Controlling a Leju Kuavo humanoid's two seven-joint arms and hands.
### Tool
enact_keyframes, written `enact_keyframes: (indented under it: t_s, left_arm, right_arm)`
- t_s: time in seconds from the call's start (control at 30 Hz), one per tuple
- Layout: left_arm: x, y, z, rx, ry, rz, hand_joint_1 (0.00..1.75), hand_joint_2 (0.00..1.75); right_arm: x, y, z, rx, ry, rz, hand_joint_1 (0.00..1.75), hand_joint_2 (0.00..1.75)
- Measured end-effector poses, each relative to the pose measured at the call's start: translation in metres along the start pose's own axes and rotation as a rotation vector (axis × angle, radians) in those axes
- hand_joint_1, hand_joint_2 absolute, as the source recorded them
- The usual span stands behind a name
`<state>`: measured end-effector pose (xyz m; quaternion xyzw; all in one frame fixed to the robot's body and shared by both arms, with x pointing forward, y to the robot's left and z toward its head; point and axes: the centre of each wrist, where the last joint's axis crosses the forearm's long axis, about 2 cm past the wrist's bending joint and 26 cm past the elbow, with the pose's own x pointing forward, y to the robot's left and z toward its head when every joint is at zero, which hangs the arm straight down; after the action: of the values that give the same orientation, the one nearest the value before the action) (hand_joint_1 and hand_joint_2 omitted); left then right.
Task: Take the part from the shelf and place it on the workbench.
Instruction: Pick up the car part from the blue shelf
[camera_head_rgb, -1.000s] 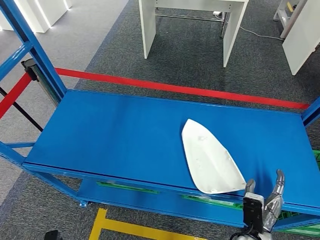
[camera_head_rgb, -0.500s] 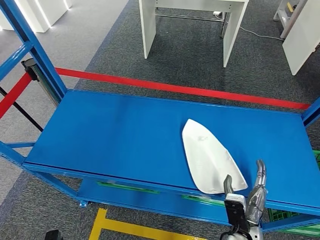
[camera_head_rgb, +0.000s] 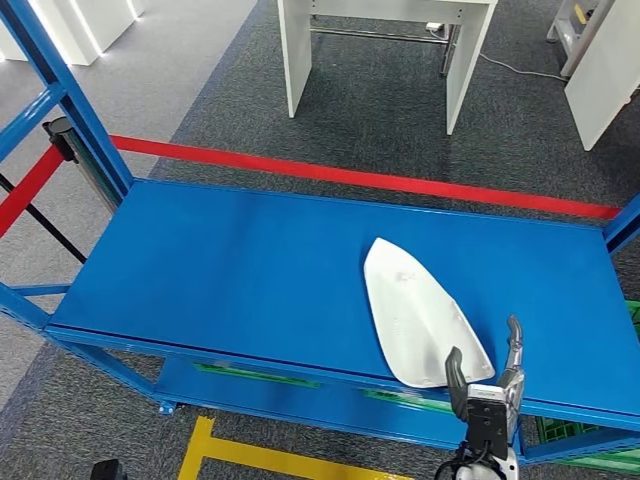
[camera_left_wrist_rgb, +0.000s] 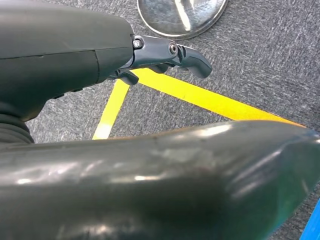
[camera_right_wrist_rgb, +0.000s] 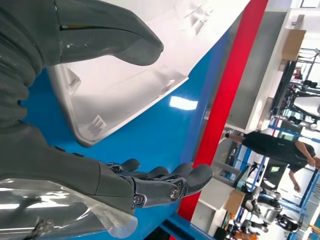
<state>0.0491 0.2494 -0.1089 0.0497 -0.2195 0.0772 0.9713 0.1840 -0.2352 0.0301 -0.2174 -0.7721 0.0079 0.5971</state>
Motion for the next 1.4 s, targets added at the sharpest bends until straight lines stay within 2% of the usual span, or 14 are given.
enact_keyframes:
  t_s: [0.3,0.8,1.4]
  left_arm:
    - [0.001,0.0,0.0,-0.006,-0.006,-0.016,0.0,0.0]
    - [0.002,0.0,-0.001,-0.01,-0.009,-0.026,0.0,0.0]
    - [0.003,0.0,-0.001,-0.013,-0.013,-0.034,0.0,0.0]
  right_arm:
    - [-0.002,0.0,-0.007,0.01,-0.018,-0.096,0.0,1.75]
    - [-0.008,-0.002,-0.01,0.049,-0.018,-0.149,0.0,1.75]
    - [-0.015,-0.004,-0.019,0.107,0.105,-0.43,0.0,1.75]
